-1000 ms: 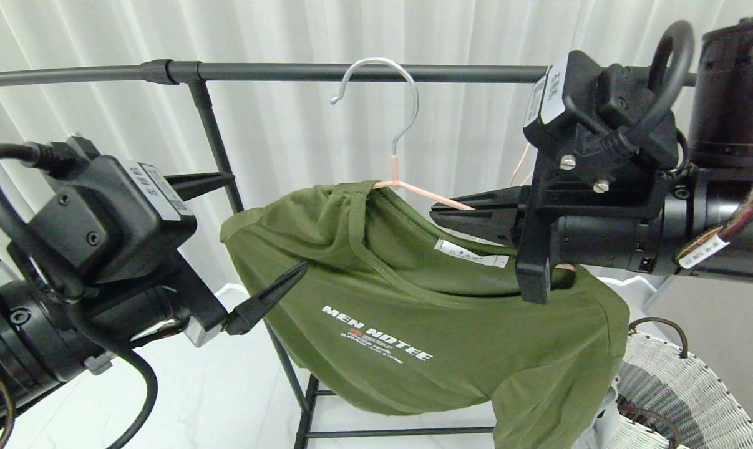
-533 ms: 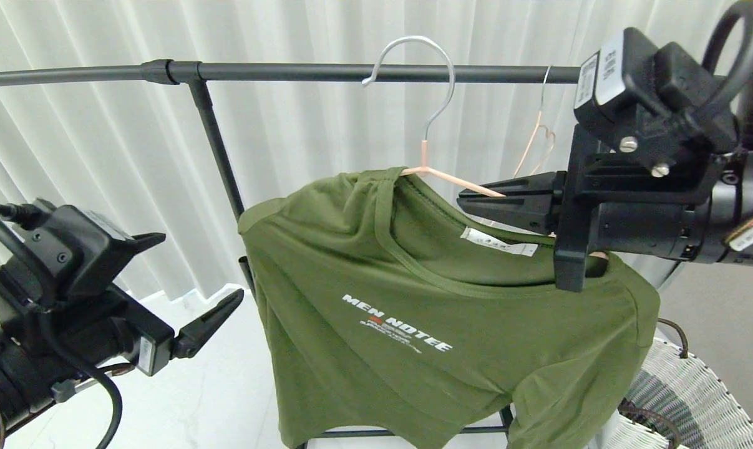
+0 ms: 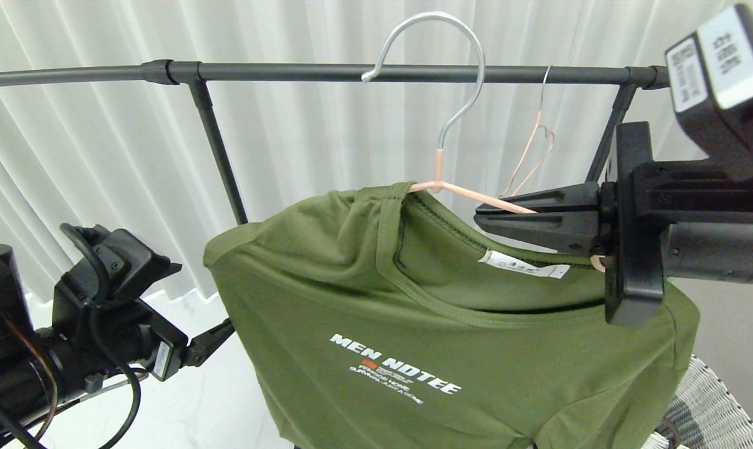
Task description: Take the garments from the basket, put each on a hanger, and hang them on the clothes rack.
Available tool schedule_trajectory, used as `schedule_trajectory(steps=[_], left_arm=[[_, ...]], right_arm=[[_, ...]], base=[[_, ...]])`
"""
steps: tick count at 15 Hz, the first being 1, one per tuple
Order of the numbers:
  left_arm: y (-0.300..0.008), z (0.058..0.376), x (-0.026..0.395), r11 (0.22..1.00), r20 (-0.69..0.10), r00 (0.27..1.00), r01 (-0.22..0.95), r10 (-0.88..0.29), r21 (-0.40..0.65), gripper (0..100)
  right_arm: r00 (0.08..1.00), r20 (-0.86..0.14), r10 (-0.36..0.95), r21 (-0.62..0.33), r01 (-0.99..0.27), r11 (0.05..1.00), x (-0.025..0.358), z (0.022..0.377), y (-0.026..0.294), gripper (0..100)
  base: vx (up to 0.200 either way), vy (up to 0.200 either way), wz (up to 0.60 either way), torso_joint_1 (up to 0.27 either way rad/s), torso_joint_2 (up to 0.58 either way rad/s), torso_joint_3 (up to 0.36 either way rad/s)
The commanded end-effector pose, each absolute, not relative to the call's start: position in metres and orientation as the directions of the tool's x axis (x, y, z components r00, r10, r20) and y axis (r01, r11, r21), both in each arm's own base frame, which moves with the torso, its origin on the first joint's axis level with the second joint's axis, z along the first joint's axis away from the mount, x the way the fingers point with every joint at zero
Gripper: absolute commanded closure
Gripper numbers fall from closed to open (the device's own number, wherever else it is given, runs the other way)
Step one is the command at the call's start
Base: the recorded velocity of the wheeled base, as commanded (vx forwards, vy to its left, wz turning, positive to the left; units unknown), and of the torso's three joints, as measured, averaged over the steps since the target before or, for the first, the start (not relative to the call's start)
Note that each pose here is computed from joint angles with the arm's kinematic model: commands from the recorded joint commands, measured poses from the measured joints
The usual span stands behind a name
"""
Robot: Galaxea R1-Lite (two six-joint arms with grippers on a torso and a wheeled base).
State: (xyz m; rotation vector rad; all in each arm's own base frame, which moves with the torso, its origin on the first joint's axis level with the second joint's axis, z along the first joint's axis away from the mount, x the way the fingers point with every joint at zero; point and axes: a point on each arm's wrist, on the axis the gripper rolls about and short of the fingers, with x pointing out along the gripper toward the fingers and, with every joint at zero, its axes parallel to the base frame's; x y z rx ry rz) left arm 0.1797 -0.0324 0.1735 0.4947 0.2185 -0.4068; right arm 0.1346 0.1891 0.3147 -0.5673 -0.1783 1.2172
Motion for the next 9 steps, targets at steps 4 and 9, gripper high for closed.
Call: schedule_trajectory(steps=[4,9], left_arm=[[-0.033,0.1699,0.1842,0.802,-0.318,0.889,0.441,-0.329,0.403,0],[-0.0249,0.1742,0.1874,0.888,-0.269,0.92,0.36,-0.286,0.287,0]], right_arm=[[0.33,-0.162,0.93,-0.503,-0.838,0.21,0.1281,0.3156,0.19,100],[0.347,-0.156,0.925,-0.504,-0.833,0.227,0.1271,0.3163,0.1827,100]], base=[[0.0,0.0,0.0,0.0,0.0,0.0],[0.0,0.0,0.0,0.0,0.0,0.0]])
